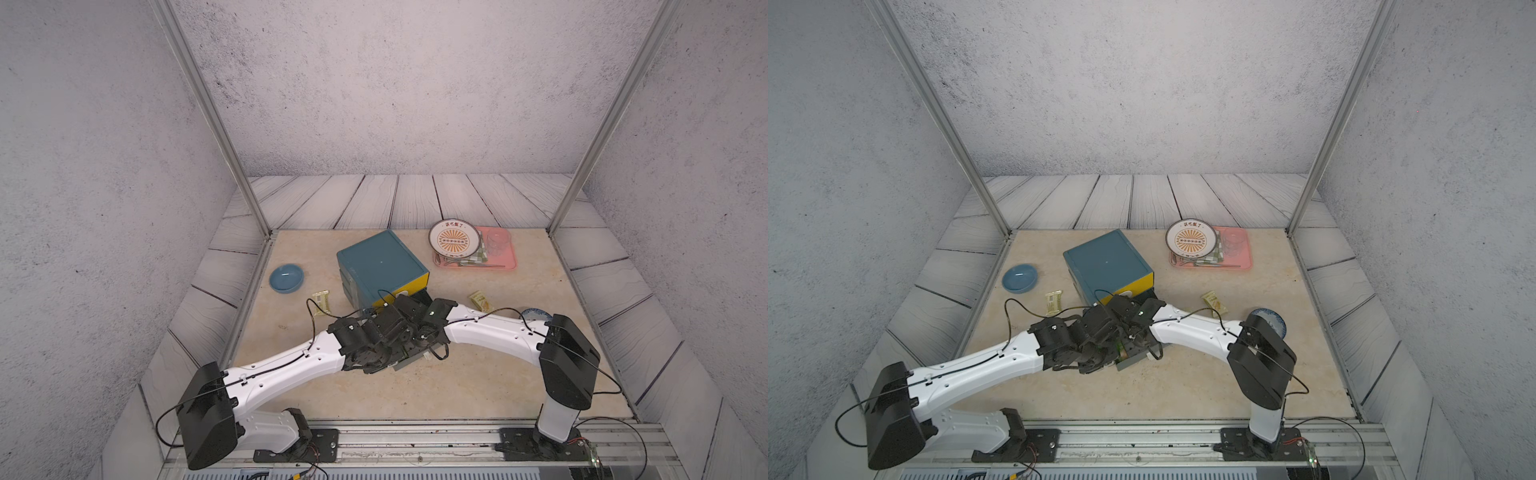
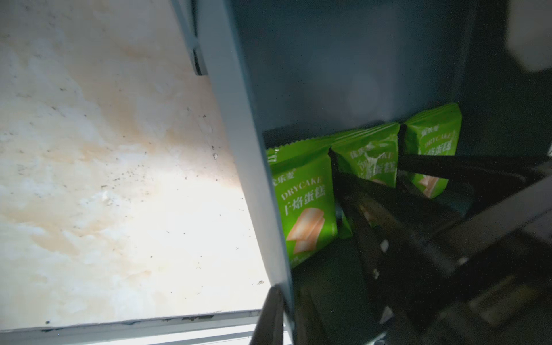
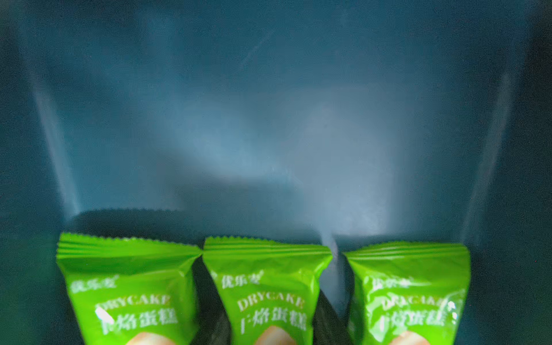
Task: Take the cookies out of the drawer
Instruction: Pick up the cookie from the drawer, then place the cookie at the center of the board.
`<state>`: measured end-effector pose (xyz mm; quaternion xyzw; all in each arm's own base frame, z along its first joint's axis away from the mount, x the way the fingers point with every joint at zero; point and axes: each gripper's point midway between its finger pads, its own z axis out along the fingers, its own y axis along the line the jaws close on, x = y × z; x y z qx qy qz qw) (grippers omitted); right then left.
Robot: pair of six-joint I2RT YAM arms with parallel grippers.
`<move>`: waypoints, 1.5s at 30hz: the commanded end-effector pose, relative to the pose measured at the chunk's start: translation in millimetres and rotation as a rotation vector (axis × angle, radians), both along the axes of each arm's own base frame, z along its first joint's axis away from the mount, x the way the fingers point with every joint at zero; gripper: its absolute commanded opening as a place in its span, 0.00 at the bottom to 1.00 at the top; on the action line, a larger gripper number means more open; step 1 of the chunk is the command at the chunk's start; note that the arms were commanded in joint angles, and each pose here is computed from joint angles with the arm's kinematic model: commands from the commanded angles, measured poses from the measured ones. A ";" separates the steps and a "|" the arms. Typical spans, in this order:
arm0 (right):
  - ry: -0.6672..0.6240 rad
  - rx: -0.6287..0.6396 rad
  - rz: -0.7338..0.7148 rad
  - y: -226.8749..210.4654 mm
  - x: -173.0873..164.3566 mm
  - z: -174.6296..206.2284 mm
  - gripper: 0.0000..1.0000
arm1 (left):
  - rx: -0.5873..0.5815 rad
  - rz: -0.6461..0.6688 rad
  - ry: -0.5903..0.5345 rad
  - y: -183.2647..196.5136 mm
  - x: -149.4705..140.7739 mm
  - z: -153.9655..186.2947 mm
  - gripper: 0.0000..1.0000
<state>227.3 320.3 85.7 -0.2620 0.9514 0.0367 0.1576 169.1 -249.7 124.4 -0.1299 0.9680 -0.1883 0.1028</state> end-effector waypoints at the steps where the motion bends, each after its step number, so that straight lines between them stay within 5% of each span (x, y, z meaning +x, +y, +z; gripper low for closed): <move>1: 0.042 -0.104 0.001 -23.0 -9.9 -12.6 0.38 | -0.083 -0.045 -0.026 -17.3 3.9 9.8 0.11; 28: -0.073 0.062 -0.003 -23.1 4.8 89.2 0.37 | -0.047 -0.060 0.007 -14.3 7.2 -2.5 0.11; 45: -0.195 0.192 -0.159 -64.6 36.4 147.2 0.37 | -0.036 -0.077 0.008 -8.1 14.1 2.8 0.11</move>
